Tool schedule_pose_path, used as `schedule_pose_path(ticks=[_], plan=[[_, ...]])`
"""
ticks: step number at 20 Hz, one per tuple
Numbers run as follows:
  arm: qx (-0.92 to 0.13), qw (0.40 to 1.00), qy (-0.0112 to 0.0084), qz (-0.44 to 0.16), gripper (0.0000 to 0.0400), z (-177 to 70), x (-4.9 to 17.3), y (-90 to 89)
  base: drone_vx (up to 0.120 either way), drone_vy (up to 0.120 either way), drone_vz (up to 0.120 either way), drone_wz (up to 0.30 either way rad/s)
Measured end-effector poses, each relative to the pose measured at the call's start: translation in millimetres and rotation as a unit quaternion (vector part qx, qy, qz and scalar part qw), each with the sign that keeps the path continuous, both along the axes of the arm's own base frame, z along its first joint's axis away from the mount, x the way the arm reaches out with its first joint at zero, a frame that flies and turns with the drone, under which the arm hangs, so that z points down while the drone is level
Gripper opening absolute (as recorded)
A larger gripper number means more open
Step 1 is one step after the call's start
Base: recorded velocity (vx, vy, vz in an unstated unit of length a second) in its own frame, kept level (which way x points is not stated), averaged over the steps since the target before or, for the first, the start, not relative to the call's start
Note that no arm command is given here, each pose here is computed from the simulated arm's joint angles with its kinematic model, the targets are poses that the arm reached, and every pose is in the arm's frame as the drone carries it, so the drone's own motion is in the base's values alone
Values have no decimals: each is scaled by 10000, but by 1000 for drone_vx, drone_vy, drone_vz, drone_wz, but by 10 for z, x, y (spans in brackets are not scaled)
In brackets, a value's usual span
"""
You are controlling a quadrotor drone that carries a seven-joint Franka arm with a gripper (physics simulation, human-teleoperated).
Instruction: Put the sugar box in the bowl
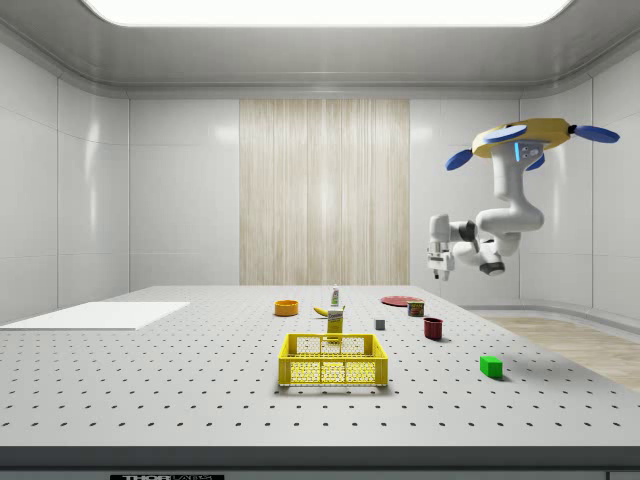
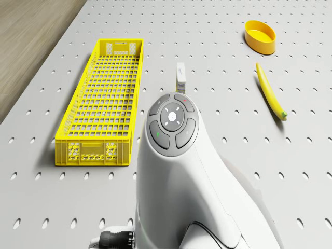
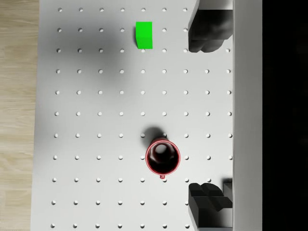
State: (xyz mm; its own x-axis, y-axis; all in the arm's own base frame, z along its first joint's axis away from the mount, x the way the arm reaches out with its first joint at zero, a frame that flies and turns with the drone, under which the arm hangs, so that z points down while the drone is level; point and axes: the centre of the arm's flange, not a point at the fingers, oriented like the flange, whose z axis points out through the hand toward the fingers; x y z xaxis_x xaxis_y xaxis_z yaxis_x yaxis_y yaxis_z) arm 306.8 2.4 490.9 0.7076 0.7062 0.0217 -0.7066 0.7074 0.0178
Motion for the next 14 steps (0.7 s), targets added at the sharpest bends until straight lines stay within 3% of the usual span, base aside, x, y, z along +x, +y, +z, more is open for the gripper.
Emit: schedule_pose_path(ticks=[10, 14], plan=[[-111, 9999, 5, -2, 400, -1, 0, -22, 120, 0, -116, 0], [-123, 9999, 5, -2, 400, -2, 0, -24, 120, -50, -80, 0]])
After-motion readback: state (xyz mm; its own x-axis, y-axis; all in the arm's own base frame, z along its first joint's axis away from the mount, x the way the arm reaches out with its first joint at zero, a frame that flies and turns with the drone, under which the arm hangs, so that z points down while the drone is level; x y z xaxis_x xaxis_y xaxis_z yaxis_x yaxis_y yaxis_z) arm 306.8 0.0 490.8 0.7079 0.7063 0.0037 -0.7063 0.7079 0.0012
